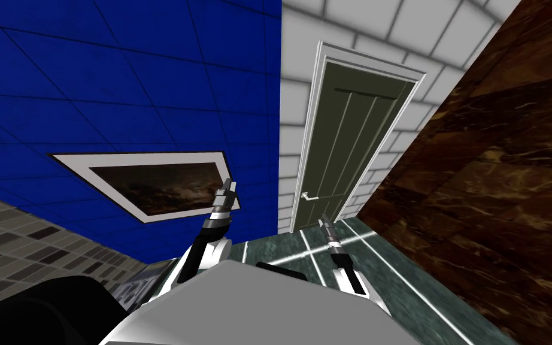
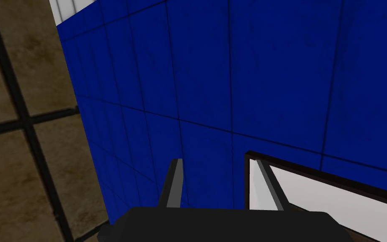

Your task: Pull the door open

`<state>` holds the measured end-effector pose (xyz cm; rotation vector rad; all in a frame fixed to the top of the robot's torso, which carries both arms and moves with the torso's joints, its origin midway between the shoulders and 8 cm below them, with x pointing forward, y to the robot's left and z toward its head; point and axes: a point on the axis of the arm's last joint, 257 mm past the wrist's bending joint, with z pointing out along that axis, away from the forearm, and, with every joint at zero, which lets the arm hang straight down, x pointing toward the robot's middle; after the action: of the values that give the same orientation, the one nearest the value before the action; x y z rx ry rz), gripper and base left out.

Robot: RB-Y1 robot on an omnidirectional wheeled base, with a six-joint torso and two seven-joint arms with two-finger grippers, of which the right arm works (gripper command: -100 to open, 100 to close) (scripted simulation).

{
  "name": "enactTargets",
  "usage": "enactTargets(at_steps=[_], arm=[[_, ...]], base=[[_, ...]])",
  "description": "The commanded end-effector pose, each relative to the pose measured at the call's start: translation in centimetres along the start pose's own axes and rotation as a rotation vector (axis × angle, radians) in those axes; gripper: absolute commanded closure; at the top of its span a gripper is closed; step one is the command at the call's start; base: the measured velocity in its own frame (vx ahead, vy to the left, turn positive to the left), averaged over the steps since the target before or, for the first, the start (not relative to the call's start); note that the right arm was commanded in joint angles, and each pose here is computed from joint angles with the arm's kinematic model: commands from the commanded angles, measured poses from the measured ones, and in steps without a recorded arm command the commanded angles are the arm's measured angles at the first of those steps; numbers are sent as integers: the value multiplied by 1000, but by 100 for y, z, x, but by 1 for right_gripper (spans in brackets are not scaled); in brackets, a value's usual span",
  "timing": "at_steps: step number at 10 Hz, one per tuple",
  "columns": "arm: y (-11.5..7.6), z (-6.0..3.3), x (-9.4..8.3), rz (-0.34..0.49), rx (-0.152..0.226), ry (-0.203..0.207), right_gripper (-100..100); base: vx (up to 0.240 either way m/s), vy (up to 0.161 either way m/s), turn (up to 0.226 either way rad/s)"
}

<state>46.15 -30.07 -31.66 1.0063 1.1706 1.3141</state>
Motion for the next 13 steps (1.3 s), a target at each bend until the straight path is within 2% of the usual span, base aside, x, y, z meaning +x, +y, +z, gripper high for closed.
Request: enactTargets(at_steps=[1,5,13], arm=[[-92,-6,2,6,16,4,-100],[-311,-45,-20,20,62,11,-100],[-621,-119,-60,45,132,20,-100]], base=[[38,-107,142],[42,-102,149],[34,-90,120]])
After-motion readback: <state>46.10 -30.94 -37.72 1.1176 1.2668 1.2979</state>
